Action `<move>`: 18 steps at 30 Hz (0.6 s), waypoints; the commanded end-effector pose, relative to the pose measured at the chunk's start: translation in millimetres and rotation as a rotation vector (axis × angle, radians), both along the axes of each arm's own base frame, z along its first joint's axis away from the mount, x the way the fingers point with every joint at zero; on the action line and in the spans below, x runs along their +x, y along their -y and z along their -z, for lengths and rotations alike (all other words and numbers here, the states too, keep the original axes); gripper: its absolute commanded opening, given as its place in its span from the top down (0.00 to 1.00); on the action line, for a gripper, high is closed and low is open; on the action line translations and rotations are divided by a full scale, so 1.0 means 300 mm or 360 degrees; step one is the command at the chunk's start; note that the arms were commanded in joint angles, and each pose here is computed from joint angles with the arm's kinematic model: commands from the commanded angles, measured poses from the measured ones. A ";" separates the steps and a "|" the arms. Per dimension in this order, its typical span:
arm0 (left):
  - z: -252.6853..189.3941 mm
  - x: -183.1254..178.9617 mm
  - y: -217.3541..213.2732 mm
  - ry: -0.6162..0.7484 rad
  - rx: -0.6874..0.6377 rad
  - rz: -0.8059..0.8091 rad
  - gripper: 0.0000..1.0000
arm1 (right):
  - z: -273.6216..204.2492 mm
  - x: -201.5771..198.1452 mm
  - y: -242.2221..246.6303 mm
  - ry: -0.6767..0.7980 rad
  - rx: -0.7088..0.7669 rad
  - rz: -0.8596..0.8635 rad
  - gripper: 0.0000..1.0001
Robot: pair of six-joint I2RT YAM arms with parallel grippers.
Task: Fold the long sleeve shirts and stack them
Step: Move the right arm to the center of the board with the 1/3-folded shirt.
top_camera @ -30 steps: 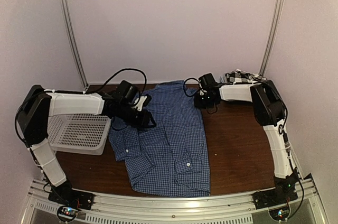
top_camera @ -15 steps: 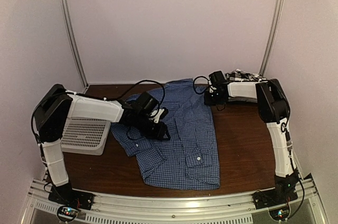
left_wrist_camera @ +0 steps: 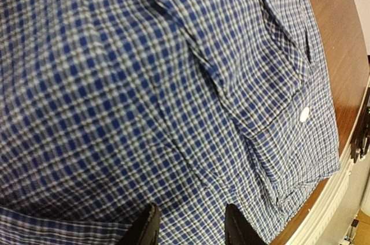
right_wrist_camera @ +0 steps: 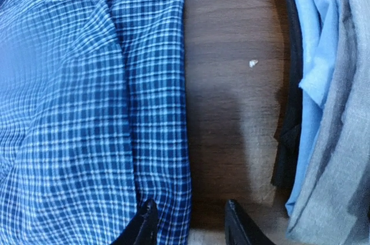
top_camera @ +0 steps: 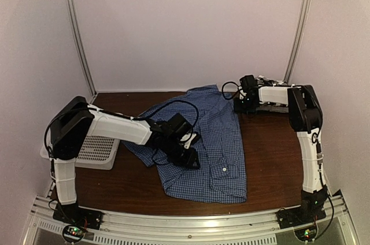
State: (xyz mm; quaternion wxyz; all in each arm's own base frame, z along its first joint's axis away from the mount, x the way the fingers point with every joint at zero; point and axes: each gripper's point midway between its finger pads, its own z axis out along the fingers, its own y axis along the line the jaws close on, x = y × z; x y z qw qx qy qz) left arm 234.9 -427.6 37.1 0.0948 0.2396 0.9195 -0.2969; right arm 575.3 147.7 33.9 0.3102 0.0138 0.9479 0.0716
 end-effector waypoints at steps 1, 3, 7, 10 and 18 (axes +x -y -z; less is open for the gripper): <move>0.001 -0.068 0.065 -0.0049 -0.0014 0.0087 0.61 | -0.189 -0.054 -0.054 0.0080 0.0021 -0.0057 0.55; 0.005 -0.088 0.075 -0.0060 -0.0016 0.0115 0.61 | -0.235 -0.085 -0.072 0.0101 0.0027 -0.0067 0.51; -0.015 -0.095 0.085 -0.0033 -0.0026 0.0139 0.60 | -0.315 -0.171 -0.125 0.0148 0.0070 -0.0109 0.42; -0.102 -0.051 0.080 0.0084 -0.0063 0.0065 0.57 | -0.338 -0.250 -0.188 0.0156 0.0120 -0.0174 0.39; -0.324 0.134 -0.118 0.0324 -0.0101 -0.0356 0.53 | -0.328 -0.511 -0.409 0.0113 0.0186 -0.0412 0.37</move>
